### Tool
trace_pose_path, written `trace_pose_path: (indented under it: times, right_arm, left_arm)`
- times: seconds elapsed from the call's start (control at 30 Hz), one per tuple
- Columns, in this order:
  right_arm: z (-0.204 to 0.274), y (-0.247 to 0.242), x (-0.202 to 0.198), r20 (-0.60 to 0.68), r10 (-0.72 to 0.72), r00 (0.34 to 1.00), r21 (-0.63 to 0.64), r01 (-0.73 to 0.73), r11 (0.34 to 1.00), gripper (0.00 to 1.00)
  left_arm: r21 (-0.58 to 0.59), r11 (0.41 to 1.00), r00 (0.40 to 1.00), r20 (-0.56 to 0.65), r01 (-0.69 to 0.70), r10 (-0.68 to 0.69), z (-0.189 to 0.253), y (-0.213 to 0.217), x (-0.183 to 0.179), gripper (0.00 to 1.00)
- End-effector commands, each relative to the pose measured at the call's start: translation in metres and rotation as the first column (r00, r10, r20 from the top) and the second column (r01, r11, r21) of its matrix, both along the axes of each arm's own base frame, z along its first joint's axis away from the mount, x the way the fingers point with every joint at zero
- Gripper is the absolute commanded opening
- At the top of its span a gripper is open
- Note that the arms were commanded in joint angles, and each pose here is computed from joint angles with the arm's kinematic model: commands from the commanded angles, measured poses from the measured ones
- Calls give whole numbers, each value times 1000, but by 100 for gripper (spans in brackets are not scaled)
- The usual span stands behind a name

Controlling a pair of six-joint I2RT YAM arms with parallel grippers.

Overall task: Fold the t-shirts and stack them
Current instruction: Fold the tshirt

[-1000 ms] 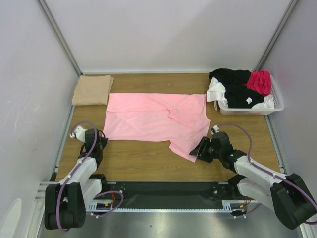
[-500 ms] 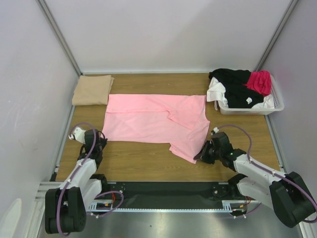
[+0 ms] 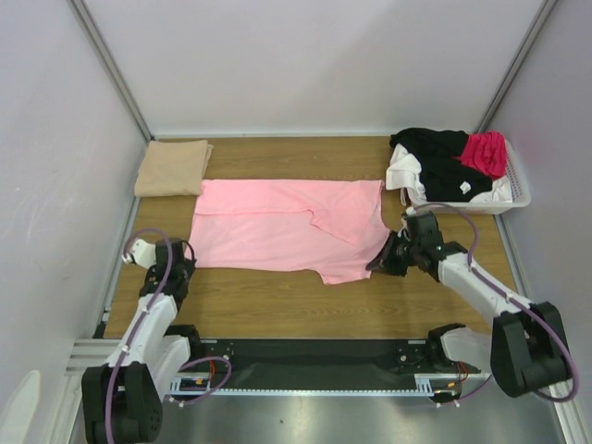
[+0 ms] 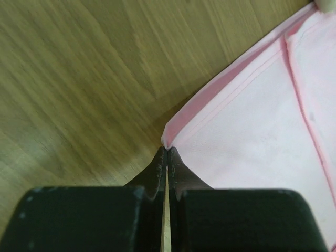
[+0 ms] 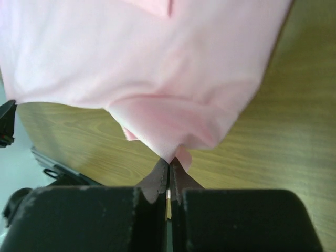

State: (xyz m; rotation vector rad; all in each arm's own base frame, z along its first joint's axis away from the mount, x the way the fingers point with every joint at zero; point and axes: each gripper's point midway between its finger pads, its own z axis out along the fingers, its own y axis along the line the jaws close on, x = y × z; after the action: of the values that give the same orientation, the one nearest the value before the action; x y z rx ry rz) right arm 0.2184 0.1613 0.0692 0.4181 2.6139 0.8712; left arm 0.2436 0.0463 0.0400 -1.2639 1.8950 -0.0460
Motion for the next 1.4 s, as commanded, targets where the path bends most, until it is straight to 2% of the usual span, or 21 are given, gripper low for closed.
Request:
trace_pose_path:
  times: [0.0, 0.03, 0.07, 0.13, 0.23, 0.3, 0.4, 0.47, 0.7, 1.03, 1.37]
  right_arm:
    - [23, 8, 18, -9, 55, 998, 65, -54, 996, 0]
    - [27, 6, 24, -11, 55, 998, 69, -54, 996, 0]
    - [47, 10, 38, 43, 84, 996, 82, -87, 993, 0]
    - [51, 10, 46, 10, 95, 995, 77, -96, 992, 0]
    - [84, 19, 72, 77, 121, 990, 101, -129, 987, 0]
    - [102, 21, 87, 110, 122, 986, 102, -133, 986, 0]
    - [112, 20, 107, 89, 109, 990, 108, -118, 987, 0]
    - [107, 19, 117, 67, 105, 992, 109, -112, 988, 0]
    - [91, 14, 138, -1, 77, 997, 113, -76, 991, 0]
    - [60, 7, 136, -104, 7, 995, 87, 2, 996, 0]
    - [32, -12, 122, -193, -51, 980, 34, 59, 998, 0]
  left_arm:
    - [29, 997, 997, -22, -70, 71, 24, 13, 4, 0]
    - [34, 997, 996, -57, -72, 74, 22, 13, 2, 0]
    - [34, 997, 996, -49, -72, 74, 31, 14, 8, 0]
    - [39, 997, 995, -77, -64, 67, 41, 14, 15, 0]
    - [46, 996, 988, -134, -74, 79, 48, 16, 16, 0]
    - [66, 993, 984, -147, -94, 103, 62, 21, 24, 0]
    - [87, 991, 985, -130, -101, 112, 82, 26, 41, 0]
    - [94, 990, 987, -118, -102, 113, 92, 28, 55, 1]
    - [123, 991, 976, -204, -58, 82, 82, 25, 96, 0]
    - [156, 987, 978, -203, -26, 58, 87, 25, 145, 0]
    - [161, 987, 971, -237, 6, 33, 75, 18, 165, 0]
